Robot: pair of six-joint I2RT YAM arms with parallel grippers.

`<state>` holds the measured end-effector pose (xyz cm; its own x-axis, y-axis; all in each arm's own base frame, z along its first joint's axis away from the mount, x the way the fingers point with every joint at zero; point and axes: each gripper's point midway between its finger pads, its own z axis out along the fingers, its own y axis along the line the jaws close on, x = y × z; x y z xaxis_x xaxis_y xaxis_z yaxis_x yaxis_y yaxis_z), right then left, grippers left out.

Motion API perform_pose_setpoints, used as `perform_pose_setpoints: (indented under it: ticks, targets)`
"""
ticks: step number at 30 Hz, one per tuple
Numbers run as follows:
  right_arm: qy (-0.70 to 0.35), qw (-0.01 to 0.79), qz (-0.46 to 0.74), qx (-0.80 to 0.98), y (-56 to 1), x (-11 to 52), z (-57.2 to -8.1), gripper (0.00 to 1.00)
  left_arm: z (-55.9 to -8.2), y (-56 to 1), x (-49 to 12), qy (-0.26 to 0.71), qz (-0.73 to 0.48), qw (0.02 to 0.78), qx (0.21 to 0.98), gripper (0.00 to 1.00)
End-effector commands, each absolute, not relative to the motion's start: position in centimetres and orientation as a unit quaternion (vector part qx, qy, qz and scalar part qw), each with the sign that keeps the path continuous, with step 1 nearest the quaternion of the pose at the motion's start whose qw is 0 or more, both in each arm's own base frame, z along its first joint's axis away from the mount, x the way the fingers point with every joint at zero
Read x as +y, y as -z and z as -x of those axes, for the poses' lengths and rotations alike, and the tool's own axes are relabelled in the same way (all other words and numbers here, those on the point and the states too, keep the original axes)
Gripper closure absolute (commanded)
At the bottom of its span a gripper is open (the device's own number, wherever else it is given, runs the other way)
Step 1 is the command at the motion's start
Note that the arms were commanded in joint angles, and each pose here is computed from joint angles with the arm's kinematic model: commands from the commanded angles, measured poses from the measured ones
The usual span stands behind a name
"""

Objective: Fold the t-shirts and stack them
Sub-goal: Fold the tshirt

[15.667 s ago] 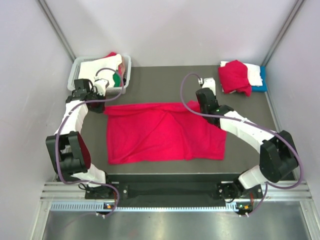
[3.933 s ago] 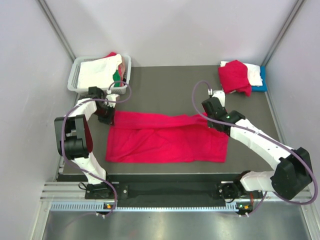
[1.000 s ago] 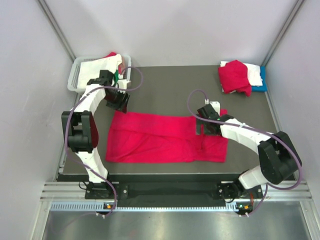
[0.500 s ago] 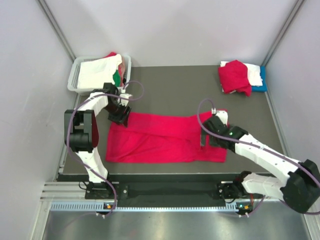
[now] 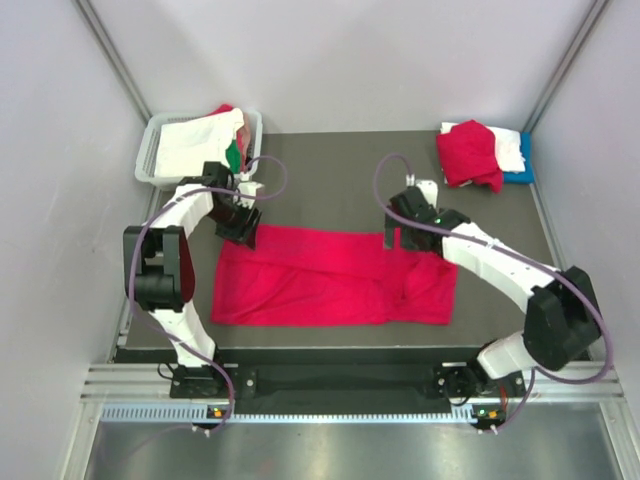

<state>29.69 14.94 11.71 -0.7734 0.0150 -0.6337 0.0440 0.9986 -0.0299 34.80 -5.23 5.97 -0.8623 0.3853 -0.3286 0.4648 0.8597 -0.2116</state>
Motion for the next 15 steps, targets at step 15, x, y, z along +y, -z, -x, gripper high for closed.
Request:
perform_pose_setpoints:
  ticks: [15]
  targets:
    - [0.034, 0.328, -0.039, 0.943, -6.6, 14.1, -35.9, 0.00, -34.4, -4.9, -3.9, 0.116, -0.210, 0.146, 0.960, 0.40]
